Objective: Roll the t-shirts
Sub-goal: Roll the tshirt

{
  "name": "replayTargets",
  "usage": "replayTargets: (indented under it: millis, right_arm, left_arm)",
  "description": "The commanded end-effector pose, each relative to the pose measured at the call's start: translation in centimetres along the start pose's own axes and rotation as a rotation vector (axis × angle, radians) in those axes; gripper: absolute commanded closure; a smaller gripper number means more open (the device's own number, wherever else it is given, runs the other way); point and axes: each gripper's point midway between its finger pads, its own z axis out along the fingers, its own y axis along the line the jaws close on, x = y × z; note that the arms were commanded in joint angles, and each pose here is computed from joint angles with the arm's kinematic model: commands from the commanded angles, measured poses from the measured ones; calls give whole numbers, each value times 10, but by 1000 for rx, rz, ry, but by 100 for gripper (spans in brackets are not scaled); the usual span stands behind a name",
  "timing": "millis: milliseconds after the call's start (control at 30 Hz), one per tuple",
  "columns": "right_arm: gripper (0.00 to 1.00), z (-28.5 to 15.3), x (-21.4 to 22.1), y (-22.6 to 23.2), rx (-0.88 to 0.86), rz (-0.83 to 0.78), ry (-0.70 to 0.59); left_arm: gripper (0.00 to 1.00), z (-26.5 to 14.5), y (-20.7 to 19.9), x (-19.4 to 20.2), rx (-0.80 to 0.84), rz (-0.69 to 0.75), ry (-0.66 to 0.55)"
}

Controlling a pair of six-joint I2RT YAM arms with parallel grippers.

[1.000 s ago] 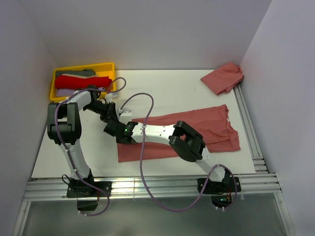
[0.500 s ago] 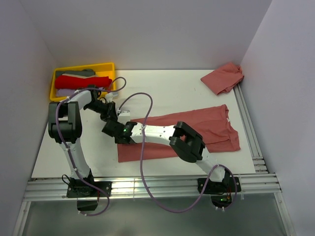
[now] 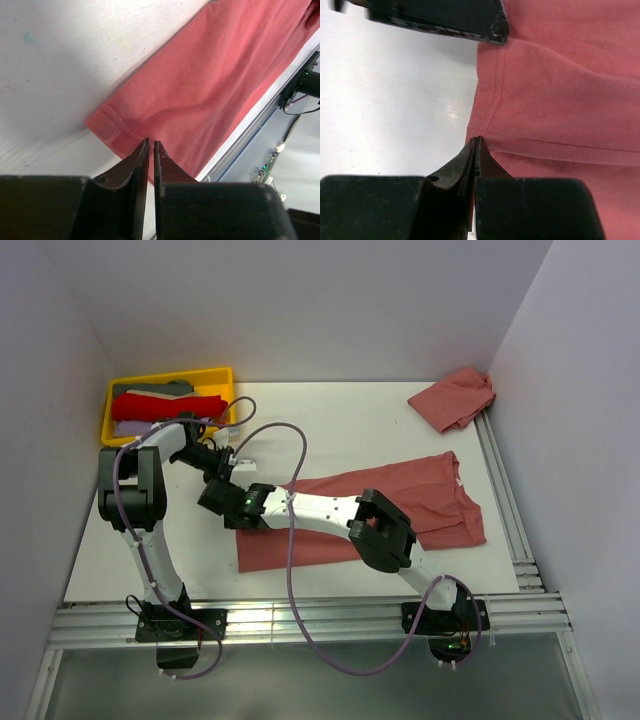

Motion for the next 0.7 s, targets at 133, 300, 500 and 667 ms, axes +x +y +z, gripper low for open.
replayTargets:
  millis: [133, 300, 500, 667]
  right_arm:
    - [88, -5, 7, 4, -15, 16, 21]
    - [70, -10, 8, -3, -5, 18, 15]
    - [61, -23, -4, -7, 11, 31, -27]
    - [61, -41, -14, -8, 5, 60, -67]
  left_arm:
    - [74, -3, 10, -12, -46, 34, -34]
    - [64, -6, 16, -17, -62, 34, -57]
    - [57, -15, 26, -20, -67, 9, -81]
    - [53, -19, 30, -16, -39, 11, -75]
